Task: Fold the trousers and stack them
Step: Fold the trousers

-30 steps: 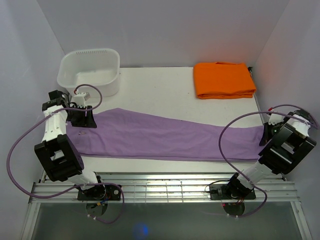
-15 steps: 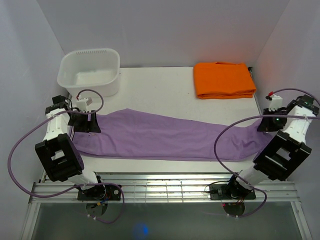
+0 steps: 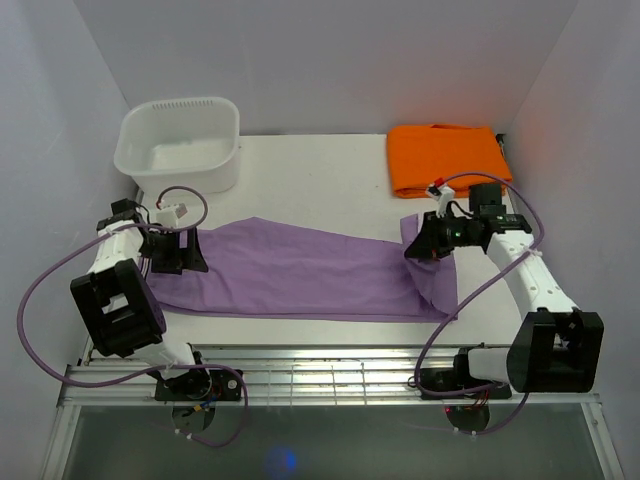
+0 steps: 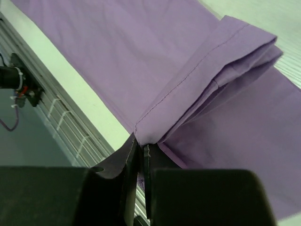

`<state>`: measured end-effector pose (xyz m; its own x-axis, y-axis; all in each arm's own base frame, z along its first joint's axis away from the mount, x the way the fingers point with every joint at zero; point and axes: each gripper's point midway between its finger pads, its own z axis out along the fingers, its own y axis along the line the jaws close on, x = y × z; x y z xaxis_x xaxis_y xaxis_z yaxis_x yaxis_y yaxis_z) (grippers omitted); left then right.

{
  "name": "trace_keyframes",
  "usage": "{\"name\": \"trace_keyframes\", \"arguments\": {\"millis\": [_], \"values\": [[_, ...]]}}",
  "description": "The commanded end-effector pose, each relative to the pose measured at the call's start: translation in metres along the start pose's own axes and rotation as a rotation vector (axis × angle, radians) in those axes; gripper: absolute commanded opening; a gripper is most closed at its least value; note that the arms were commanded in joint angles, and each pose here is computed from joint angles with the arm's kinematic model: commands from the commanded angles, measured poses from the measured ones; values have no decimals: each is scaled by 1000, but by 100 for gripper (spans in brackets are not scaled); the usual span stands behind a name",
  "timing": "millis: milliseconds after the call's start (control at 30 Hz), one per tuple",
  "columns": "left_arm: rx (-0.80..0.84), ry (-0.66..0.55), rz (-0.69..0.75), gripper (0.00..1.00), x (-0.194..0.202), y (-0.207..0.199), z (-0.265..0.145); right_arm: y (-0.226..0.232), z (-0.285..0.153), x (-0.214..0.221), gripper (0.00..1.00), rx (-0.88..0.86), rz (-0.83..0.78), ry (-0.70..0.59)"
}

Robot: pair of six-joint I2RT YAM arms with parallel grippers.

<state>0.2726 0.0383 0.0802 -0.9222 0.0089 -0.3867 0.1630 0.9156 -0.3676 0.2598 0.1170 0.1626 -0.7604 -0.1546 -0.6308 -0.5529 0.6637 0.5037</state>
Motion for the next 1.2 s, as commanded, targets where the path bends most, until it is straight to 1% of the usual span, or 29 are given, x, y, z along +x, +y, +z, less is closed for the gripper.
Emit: {"name": "trace_keyframes", "arguments": {"millis": [0, 267, 433, 467, 533, 567, 667, 833, 933, 1167], "values": [[-4, -10, -11, 98, 2, 1, 5, 39, 28, -32, 8, -148, 36, -98], [-52, 32, -72, 98, 15, 14, 17, 67, 63, -48, 8, -265, 61, -102], [-69, 29, -92, 98, 11, 18, 17, 85, 86, -55, 8, -294, 54, -131], [-70, 30, -93, 98, 10, 18, 18, 90, 93, -51, 8, -308, 59, -113], [-77, 32, -103, 98, 9, 20, 18, 99, 100, -55, 8, -334, 52, -122], [-81, 31, -103, 98, 8, 21, 18, 106, 107, -51, 8, -349, 46, -100], [-87, 34, -116, 98, 7, 23, 19, 118, 119, -49, 8, -355, 19, -85], [-99, 37, -121, 98, 10, 25, 19, 122, 137, -50, 8, -354, 27, -79], [-111, 39, -113, 98, 11, 26, 18, 123, 149, -45, 8, -344, 38, -50], [-109, 40, -114, 98, 12, 26, 19, 107, 171, -28, 8, -281, 84, -3]]}}
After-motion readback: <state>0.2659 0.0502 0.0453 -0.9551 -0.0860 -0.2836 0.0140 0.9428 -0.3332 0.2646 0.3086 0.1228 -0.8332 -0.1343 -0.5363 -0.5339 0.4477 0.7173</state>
